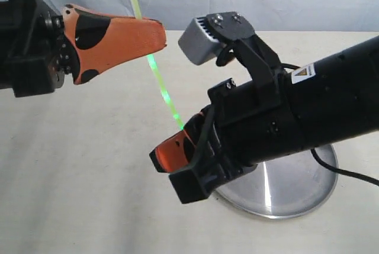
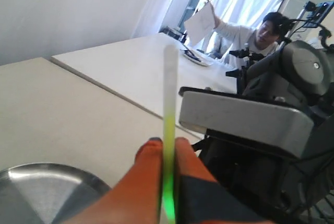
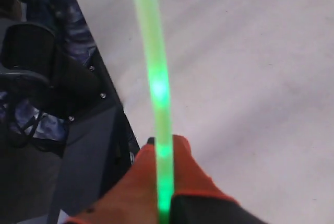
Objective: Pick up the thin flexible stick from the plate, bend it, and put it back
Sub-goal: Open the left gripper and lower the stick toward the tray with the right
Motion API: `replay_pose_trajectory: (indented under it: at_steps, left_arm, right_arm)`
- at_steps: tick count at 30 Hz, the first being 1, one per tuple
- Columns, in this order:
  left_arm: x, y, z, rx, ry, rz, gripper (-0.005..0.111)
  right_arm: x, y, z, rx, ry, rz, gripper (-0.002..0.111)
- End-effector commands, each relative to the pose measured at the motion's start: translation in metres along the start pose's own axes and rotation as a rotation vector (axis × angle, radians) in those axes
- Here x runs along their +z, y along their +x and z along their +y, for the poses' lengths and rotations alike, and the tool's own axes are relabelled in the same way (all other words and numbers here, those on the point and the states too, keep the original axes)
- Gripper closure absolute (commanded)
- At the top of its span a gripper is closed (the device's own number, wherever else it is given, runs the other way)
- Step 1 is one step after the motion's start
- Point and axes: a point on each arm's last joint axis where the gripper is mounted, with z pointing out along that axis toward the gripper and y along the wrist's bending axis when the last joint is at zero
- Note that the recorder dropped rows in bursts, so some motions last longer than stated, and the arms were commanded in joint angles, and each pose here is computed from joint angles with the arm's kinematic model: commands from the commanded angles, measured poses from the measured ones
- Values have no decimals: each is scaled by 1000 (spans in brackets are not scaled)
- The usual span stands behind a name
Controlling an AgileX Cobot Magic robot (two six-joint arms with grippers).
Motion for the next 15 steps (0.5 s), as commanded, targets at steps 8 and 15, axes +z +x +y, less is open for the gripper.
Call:
replay_pose_trajectory:
  at_steps: [8, 15]
  left_arm:
    - [-2, 4, 4, 59, -69, 62, 57]
    - [-5, -2, -4, 2, -57, 5, 50]
  right_arm:
    - [-3, 14, -23, -27, 241, 142, 109]
    - [-9, 25, -59, -7, 609, 290, 109]
